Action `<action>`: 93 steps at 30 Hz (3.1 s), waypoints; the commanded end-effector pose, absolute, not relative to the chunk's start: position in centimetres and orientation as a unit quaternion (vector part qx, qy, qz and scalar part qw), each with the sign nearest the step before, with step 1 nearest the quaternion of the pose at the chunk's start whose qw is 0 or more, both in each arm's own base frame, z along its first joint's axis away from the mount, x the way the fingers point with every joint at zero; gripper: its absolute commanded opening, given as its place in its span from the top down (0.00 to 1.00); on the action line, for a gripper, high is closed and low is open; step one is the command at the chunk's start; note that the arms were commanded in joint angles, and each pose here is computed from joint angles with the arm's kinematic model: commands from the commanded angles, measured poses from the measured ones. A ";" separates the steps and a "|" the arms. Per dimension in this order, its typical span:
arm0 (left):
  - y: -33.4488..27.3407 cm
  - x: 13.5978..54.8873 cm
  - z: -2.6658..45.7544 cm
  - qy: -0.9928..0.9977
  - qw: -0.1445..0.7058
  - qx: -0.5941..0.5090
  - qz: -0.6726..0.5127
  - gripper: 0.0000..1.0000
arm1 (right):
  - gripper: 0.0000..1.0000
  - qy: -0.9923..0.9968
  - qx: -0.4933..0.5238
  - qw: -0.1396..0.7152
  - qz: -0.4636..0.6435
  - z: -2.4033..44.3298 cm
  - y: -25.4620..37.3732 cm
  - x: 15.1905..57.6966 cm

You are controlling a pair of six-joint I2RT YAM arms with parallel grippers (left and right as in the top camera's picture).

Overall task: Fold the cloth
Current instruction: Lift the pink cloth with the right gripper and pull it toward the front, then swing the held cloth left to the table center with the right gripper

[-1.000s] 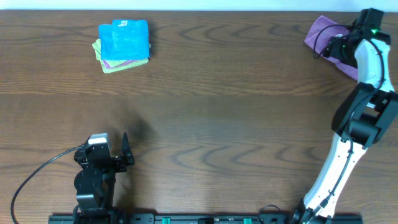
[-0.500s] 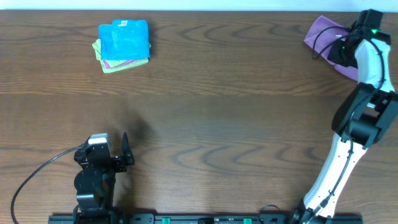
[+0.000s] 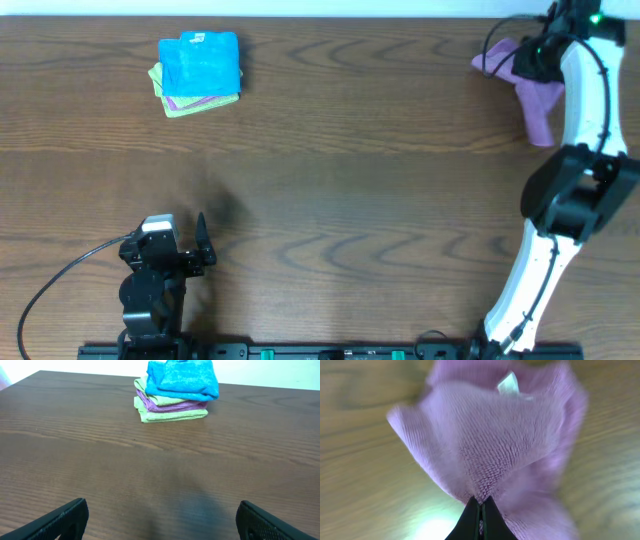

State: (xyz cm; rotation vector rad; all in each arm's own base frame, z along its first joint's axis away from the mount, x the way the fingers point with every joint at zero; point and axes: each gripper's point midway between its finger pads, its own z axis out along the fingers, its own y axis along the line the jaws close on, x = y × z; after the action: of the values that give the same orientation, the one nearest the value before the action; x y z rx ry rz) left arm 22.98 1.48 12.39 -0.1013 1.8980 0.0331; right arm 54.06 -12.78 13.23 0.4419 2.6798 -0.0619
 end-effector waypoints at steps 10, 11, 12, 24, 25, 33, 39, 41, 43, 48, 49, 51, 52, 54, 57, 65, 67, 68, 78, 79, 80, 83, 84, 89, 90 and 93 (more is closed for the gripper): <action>1.7 22.9 11.2 0.820 0.571 -0.047 0.019 0.05 | 0.99 0.927 0.107 0.358 0.014 33.3 -7.7 47.2; 1.7 22.9 11.2 0.819 0.571 -0.047 0.019 0.05 | 0.99 0.926 0.103 0.364 0.015 34.3 -7.2 46.4; 1.7 22.9 11.2 0.819 0.571 -0.047 0.019 0.05 | 0.99 0.923 0.098 0.371 0.015 35.5 -6.7 45.5; 1.7 22.9 11.2 0.819 0.571 -0.047 0.019 0.05 | 0.98 0.900 0.045 0.433 -0.002 40.8 -1.3 33.3; 1.7 22.9 11.2 0.819 0.571 -0.047 0.019 0.05 | 0.98 0.901 0.041 0.431 0.000 40.6 -1.0 32.3; 1.7 22.9 11.2 0.819 0.571 -0.047 0.019 0.05 | 0.98 0.922 0.036 0.385 0.017 38.0 0.4 22.1; 1.7 22.9 11.2 0.819 0.571 -0.047 0.019 0.05 | 0.98 0.929 0.029 0.369 0.022 37.3 0.6 16.3; 1.7 22.9 11.2 0.819 0.571 -0.047 0.019 0.05 | 0.98 0.924 0.026 0.381 0.024 37.7 0.6 15.0; 1.7 22.9 11.2 0.819 0.571 -0.047 0.019 0.05 | 0.98 0.919 0.021 0.393 0.028 37.9 0.7 13.9; 1.7 22.9 11.2 0.819 0.571 -0.047 0.019 0.04 | 0.99 0.918 0.013 0.395 0.035 37.6 1.0 13.4; 1.7 22.9 11.2 0.820 0.571 -0.047 0.019 0.05 | 0.98 0.918 0.009 0.393 0.043 37.6 1.3 13.9; 1.7 22.9 11.2 0.820 0.571 -0.047 0.019 0.04 | 0.98 0.921 -0.005 0.385 0.061 37.2 2.3 15.8; 1.7 22.9 11.2 0.819 0.571 -0.047 0.019 0.05 | 0.98 0.922 -0.012 0.380 0.073 37.0 2.9 16.9; 1.7 22.9 11.2 0.820 0.571 -0.047 0.019 0.05 | 0.99 0.919 -0.045 0.370 0.127 36.8 5.3 19.9; 1.7 22.9 11.2 0.819 0.571 -0.047 0.019 0.05 | 0.98 0.882 -0.149 0.357 0.268 37.9 12.0 25.1; 1.7 22.9 11.2 0.819 0.571 -0.047 0.019 0.05 | 0.01 0.906 -0.231 0.188 0.301 31.5 17.6 29.2; 1.7 22.9 11.2 0.819 0.571 -0.047 0.019 0.05 | 0.01 0.912 -0.228 0.188 0.284 31.2 17.1 29.4; 1.7 22.9 11.2 0.819 0.571 -0.047 0.019 0.05 | 0.01 0.913 -0.228 0.195 0.277 31.4 16.9 29.4; 1.7 22.9 11.2 0.820 0.571 -0.047 0.019 0.05 | 0.01 0.958 -0.165 0.201 0.124 30.0 11.5 29.6; 1.7 22.9 11.2 0.819 0.571 -0.047 0.019 0.04 | 0.06 0.959 -0.164 0.195 0.124 29.4 11.5 29.8; 1.7 22.9 11.2 0.820 0.571 -0.047 0.019 0.05 | 0.40 0.960 -0.163 0.191 0.121 28.8 11.5 30.1; 1.7 22.9 11.2 0.819 0.571 -0.047 0.019 0.05 | 0.95 0.966 -0.148 0.179 0.114 26.3 11.5 31.3; 1.7 22.9 11.2 0.819 0.571 -0.047 0.019 0.05 | 0.99 0.967 -0.144 0.178 0.115 25.4 11.6 31.8; 1.7 22.9 11.2 0.819 0.571 -0.047 0.019 0.05 | 0.98 0.964 -0.140 0.193 0.118 22.2 12.6 35.1; 1.7 22.9 11.2 0.819 0.571 -0.047 0.019 0.05 | 0.98 0.964 -0.141 0.195 0.116 21.7 12.9 35.8; 1.7 22.9 11.2 0.820 0.571 -0.047 0.019 0.04 | 0.98 0.965 -0.136 0.192 0.115 19.8 13.6 37.8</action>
State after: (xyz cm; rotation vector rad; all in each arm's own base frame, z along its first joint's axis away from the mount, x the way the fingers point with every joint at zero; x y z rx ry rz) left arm 22.97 1.48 12.39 -0.1013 1.8980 0.0331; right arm 37.06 13.06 21.38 -0.4094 2.6750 0.3313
